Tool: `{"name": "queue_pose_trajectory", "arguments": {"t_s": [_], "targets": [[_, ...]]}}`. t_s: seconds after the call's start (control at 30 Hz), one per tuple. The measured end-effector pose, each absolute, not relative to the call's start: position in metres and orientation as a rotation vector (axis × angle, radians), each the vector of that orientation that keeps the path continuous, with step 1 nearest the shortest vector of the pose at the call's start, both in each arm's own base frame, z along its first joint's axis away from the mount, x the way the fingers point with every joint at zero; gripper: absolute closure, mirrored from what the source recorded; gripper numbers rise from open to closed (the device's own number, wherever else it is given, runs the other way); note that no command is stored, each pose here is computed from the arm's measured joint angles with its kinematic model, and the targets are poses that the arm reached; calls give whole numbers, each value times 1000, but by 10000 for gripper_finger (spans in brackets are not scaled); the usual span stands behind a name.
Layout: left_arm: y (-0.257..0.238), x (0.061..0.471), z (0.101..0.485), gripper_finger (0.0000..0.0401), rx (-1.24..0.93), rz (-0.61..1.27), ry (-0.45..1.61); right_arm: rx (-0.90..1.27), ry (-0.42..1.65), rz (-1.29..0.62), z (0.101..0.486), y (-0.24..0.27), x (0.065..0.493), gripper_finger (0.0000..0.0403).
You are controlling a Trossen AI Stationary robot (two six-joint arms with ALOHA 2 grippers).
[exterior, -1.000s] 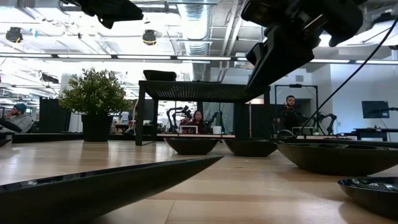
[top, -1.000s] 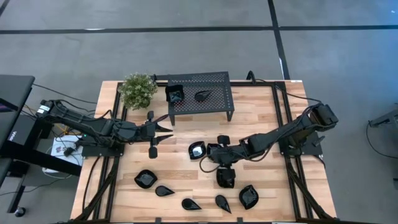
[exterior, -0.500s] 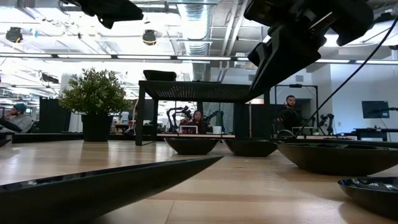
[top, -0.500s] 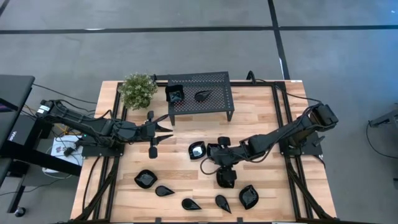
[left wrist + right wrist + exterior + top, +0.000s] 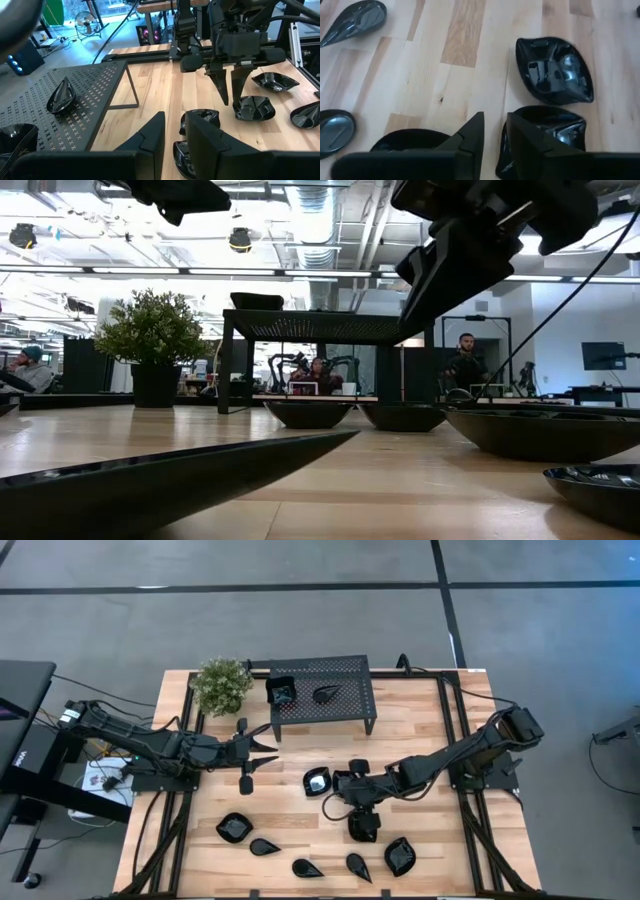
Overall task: Pick & Place Mini shaped plates
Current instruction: Stack the drop shaped plate on top of the drop shaped plates on the shelf
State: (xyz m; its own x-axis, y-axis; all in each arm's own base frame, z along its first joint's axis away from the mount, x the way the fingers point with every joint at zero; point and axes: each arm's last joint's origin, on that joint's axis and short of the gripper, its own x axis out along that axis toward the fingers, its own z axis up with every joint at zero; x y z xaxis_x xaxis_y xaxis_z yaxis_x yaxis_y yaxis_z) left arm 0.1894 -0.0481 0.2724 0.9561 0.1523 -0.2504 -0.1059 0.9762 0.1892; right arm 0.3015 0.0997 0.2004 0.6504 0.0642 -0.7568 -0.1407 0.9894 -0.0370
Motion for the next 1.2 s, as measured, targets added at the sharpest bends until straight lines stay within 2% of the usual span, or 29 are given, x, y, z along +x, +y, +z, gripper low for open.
{"name": "queue_pose_trajectory", "arguments": {"t_s": [0.4, 0.6, 0.83, 0.93, 1.2], "targets": [[-48, 190, 273, 324, 172, 132, 261, -90, 859, 156, 200, 100, 302, 230], [-48, 190, 273, 324, 172, 132, 260, -90, 859, 152, 200, 98, 302, 201], [-48, 190, 274, 324, 170, 132, 254, -52, 830, 142, 202, 99, 304, 193], [-48, 190, 274, 324, 170, 132, 254, 15, 805, 120, 204, 100, 306, 198], [-48, 190, 275, 324, 167, 132, 237, 24, 779, 130, 206, 103, 307, 216]]}}
